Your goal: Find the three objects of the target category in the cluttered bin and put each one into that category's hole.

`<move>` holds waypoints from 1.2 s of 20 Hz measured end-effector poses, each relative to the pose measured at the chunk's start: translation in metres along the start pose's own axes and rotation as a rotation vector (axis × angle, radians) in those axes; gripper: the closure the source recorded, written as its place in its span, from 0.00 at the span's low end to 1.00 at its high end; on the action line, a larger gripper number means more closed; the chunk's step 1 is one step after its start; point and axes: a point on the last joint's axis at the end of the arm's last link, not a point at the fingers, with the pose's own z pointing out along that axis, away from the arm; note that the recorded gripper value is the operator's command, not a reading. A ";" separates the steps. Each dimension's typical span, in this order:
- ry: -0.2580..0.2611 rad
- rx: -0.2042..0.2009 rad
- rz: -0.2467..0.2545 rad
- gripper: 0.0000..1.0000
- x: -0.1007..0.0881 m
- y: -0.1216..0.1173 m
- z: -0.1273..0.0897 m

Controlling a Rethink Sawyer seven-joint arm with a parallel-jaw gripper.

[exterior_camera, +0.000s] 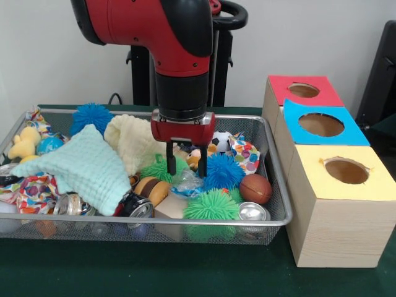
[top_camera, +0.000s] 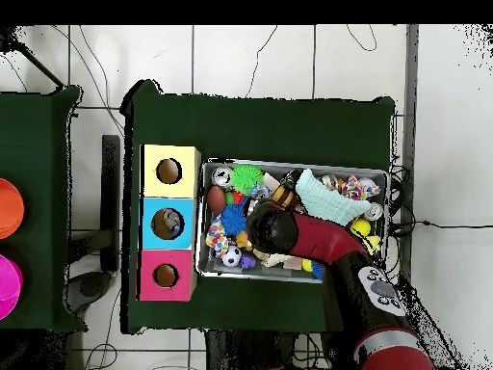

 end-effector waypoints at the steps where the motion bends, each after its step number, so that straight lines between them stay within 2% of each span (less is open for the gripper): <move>1: -0.005 0.000 0.000 0.00 -0.003 0.000 0.000; 6: -0.031 0.000 0.003 0.00 -0.017 -0.002 -0.003; 7: -0.041 0.000 0.007 1.00 -0.022 -0.005 -0.003; 23: -0.045 -0.006 0.023 1.00 -0.027 -0.013 -0.002; 24: -0.045 -0.006 0.023 0.00 -0.027 -0.013 -0.002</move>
